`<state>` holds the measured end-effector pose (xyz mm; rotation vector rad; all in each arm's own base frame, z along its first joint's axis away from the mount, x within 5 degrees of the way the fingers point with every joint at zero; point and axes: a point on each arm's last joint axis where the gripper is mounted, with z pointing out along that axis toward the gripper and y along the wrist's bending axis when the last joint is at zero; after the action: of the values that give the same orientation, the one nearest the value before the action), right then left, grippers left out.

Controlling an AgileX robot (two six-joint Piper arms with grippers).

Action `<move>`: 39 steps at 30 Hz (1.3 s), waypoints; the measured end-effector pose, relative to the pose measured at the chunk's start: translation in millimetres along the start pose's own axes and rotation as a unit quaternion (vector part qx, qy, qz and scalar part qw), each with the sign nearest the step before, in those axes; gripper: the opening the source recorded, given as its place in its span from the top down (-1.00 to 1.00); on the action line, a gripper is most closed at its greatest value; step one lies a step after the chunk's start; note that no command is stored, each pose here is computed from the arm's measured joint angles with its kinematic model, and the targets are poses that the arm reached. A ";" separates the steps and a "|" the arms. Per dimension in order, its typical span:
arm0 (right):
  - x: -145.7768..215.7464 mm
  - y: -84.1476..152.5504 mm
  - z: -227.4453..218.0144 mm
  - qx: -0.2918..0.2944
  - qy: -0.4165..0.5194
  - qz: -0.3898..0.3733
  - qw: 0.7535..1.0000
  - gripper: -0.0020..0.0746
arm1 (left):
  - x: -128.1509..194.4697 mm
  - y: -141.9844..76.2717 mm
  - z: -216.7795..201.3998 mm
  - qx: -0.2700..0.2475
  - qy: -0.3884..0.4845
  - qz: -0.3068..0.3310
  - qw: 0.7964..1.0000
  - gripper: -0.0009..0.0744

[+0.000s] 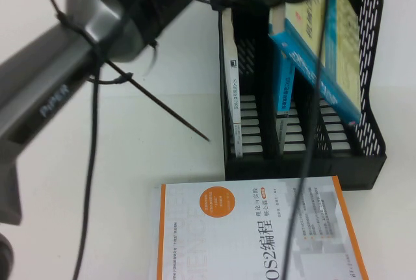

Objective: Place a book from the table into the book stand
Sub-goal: Place the book on the book shelf

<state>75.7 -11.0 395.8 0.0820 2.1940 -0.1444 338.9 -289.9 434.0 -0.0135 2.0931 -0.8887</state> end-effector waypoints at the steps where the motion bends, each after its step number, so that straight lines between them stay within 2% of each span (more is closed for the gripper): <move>1: 0.0 0.0 0.0 0.000 0.000 0.000 1.000 0.96 | 3.7 -1.3 2.0 -0.006 0.002 0.005 1.000 0.46; 7: -0.2 0.7 0.0 -0.004 -0.001 0.001 1.000 0.96 | 13.7 -3.6 10.8 -0.029 -0.005 -0.005 1.000 0.46; 15: -1.1 2.5 0.0 -0.014 -0.006 -0.003 1.000 0.96 | 12.4 -5.0 18.6 -0.033 -0.017 -0.017 0.999 0.46; 23: -1.5 3.2 -0.1 -0.018 -0.008 -0.006 1.000 0.96 | 11.7 -13.7 24.6 -0.055 -0.006 0.025 0.998 0.46; 31: -1.5 3.9 -0.1 -0.021 -0.008 -0.006 1.000 0.96 | 33.9 -10.2 48.5 -0.071 0.032 0.049 0.996 0.46; 39: -1.7 5.7 0.5 -0.030 -0.011 -0.004 0.999 0.96 | 42.8 -12.7 51.4 -0.074 0.050 0.064 0.994 0.46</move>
<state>77.8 -5.4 396.4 0.0381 2.1744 -0.0845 343.8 -342.7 391.3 0.0890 2.2211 -0.6689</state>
